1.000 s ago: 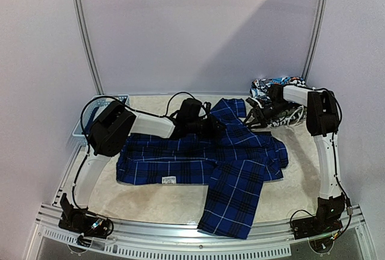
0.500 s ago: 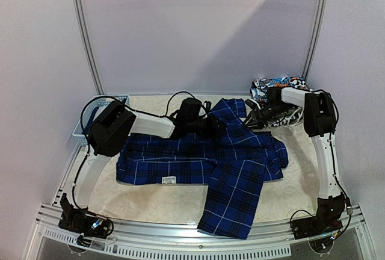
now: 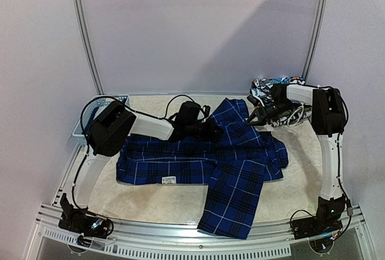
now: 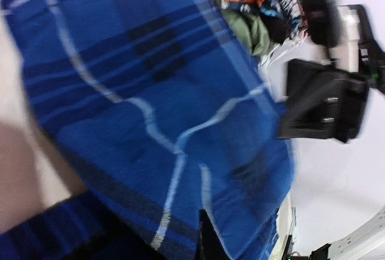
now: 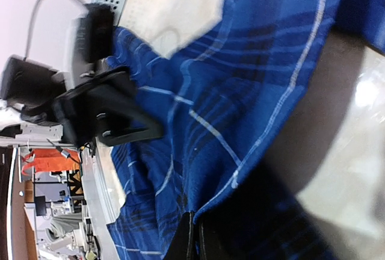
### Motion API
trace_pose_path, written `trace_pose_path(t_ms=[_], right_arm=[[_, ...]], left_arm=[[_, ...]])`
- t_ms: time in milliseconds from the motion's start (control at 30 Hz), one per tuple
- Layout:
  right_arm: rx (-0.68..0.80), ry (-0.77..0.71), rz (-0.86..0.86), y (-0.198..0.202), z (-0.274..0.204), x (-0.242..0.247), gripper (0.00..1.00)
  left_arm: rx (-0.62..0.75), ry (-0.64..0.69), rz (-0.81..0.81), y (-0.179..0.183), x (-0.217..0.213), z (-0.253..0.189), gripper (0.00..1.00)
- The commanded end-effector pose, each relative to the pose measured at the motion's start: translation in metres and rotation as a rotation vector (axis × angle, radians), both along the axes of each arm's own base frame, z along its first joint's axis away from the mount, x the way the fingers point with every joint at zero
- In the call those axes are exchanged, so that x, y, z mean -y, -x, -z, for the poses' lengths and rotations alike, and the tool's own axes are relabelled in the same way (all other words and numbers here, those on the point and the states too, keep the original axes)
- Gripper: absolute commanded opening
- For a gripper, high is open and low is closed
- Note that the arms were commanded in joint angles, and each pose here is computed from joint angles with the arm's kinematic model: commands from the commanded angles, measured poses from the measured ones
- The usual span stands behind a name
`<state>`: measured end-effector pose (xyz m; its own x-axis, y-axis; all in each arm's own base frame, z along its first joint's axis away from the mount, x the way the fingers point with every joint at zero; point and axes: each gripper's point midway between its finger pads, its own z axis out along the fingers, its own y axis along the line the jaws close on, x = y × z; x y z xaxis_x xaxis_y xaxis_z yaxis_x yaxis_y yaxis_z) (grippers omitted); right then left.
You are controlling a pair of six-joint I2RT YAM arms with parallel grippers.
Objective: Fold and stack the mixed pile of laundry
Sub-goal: Adjust the rectangle-folded shirt at the center of the board.
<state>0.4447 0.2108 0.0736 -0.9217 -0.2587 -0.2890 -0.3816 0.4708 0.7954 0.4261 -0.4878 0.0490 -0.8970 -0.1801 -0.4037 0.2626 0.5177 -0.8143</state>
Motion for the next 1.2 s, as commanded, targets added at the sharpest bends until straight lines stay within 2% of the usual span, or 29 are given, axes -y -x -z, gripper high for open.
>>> trace_pose_path(t_ms=[0, 433, 767, 900, 1133, 1167], right_arm=[[0.053, -0.013, -0.028, 0.020, -0.027, 0.000, 0.02], [-0.044, 0.000, -0.076, 0.094, -0.015, 0.008, 0.00], [-0.053, 0.011, -0.054, 0.093, -0.011, 0.009, 0.00], [-0.080, 0.068, -0.056, 0.103, -0.003, 0.016, 0.00], [-0.111, 0.125, -0.078, 0.127, 0.011, 0.025, 0.01], [-0.107, 0.132, -0.079, 0.127, 0.012, 0.026, 0.01]], left_arm=[[0.001, 0.006, 0.017, 0.005, -0.010, -0.018, 0.06], [-0.056, 0.047, 0.099, 0.033, -0.004, -0.027, 0.02], [-0.134, 0.033, 0.119, 0.038, -0.001, -0.010, 0.00], [-0.140, 0.036, 0.132, 0.044, -0.002, -0.015, 0.00], [-0.161, -0.043, 0.164, 0.057, -0.012, -0.004, 0.00], [-0.163, -0.062, 0.170, 0.059, -0.015, -0.002, 0.03]])
